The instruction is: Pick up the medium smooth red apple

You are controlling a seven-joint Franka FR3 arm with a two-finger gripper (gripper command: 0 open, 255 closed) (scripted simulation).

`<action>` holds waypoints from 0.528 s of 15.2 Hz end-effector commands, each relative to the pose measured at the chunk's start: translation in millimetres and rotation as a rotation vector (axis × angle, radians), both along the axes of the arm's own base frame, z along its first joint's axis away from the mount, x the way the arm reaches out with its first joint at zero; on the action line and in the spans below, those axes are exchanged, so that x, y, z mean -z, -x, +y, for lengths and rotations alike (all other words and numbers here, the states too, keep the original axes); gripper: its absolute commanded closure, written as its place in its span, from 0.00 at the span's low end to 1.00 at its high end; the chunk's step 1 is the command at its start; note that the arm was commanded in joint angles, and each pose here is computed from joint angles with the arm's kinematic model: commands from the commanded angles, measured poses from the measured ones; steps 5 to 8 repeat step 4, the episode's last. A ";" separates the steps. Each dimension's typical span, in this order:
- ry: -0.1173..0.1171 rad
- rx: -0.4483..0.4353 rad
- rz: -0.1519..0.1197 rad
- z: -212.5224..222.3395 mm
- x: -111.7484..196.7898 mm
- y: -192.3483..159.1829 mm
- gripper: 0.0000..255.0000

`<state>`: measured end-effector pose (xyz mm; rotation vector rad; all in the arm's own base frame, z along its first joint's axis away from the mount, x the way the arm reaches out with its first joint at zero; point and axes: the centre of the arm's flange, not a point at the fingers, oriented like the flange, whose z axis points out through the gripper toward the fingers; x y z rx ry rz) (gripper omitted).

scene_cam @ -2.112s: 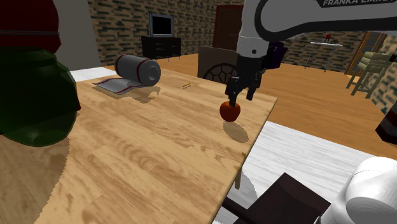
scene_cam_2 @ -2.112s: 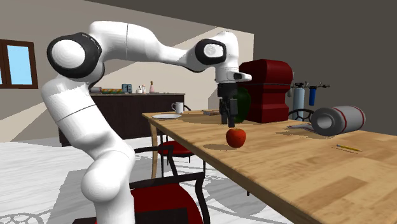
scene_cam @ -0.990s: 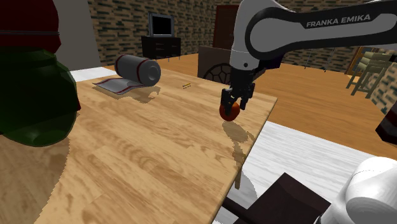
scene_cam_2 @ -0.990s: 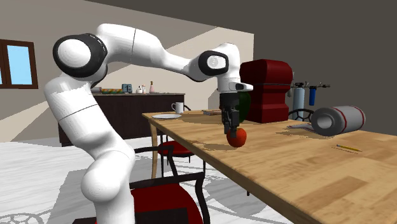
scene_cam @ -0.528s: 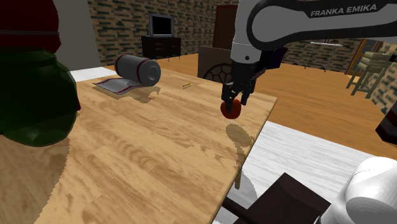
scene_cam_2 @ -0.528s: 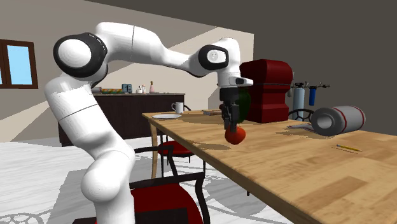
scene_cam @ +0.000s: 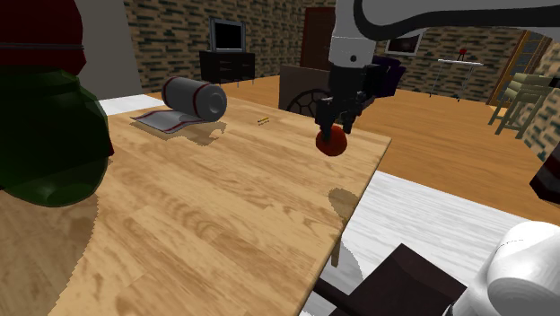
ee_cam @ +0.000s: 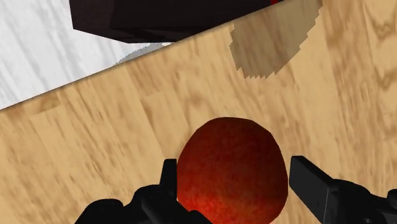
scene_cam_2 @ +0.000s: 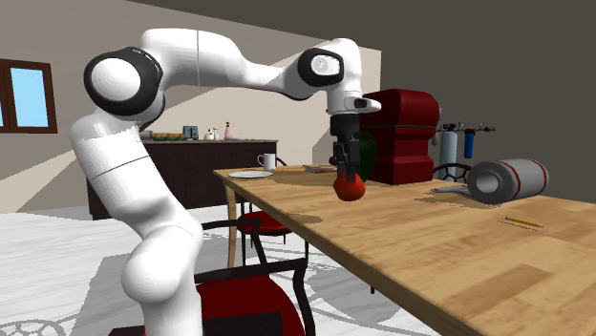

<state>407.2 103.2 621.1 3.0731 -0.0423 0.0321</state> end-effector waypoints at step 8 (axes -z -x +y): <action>0.000 0.000 0.000 0.1 -16.9 0.9 1.00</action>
